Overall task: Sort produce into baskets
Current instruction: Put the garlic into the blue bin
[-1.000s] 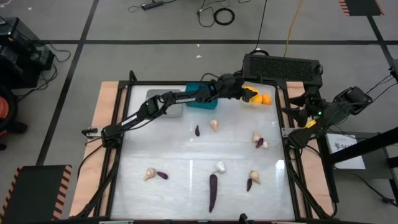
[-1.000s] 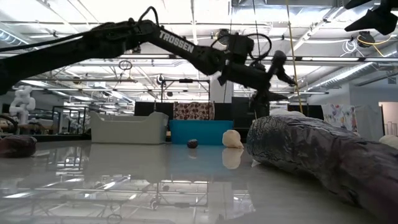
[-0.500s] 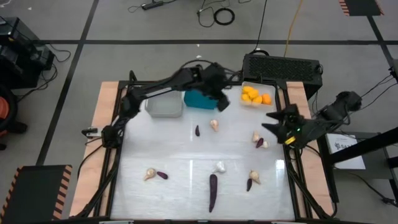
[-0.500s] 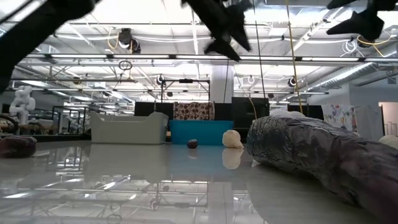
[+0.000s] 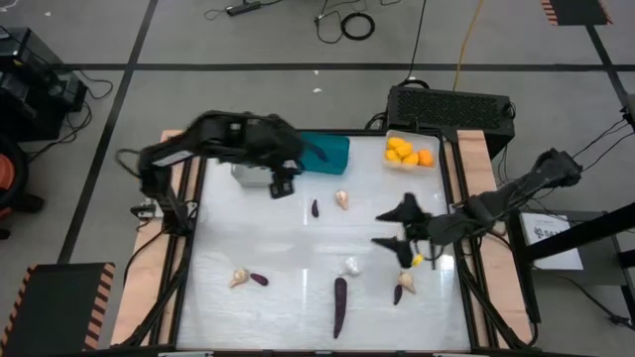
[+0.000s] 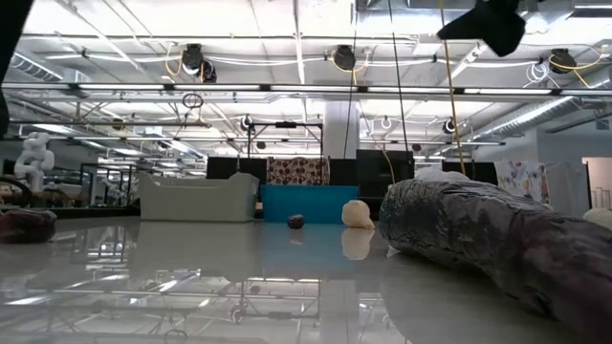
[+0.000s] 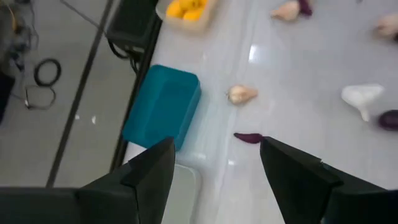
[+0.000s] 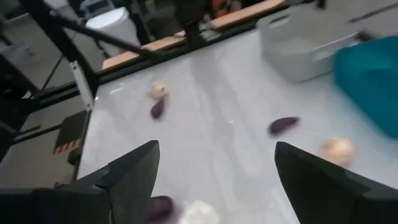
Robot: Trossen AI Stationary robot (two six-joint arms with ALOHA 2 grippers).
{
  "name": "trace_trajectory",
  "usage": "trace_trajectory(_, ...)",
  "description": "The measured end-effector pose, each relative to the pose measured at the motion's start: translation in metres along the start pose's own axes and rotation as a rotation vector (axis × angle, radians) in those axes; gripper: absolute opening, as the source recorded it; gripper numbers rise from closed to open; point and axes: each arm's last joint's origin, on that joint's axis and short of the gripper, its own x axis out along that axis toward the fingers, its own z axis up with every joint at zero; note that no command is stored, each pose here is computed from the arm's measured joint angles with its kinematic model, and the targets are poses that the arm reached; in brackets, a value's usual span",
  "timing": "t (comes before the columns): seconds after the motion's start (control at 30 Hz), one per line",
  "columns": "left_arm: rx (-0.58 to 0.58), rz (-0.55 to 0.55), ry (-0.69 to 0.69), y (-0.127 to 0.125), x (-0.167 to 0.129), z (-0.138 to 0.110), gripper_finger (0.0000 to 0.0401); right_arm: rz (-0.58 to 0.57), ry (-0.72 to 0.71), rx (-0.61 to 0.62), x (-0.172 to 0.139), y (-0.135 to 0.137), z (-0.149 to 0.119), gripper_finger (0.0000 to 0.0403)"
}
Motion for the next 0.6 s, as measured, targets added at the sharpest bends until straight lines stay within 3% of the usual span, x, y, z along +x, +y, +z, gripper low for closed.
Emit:
trace_trajectory(0.3,-0.016,0.001,-0.13,0.004,-0.077,-0.051,0.0244,0.095,0.139,-0.063,0.061,0.022,-0.025,0.0311)
trace_trajectory(0.6,-0.097,-0.04,-0.171,-0.01,-0.08,-0.113,0.0244,0.052,0.54,-0.23,0.105,0.04,-0.025,0.0311)
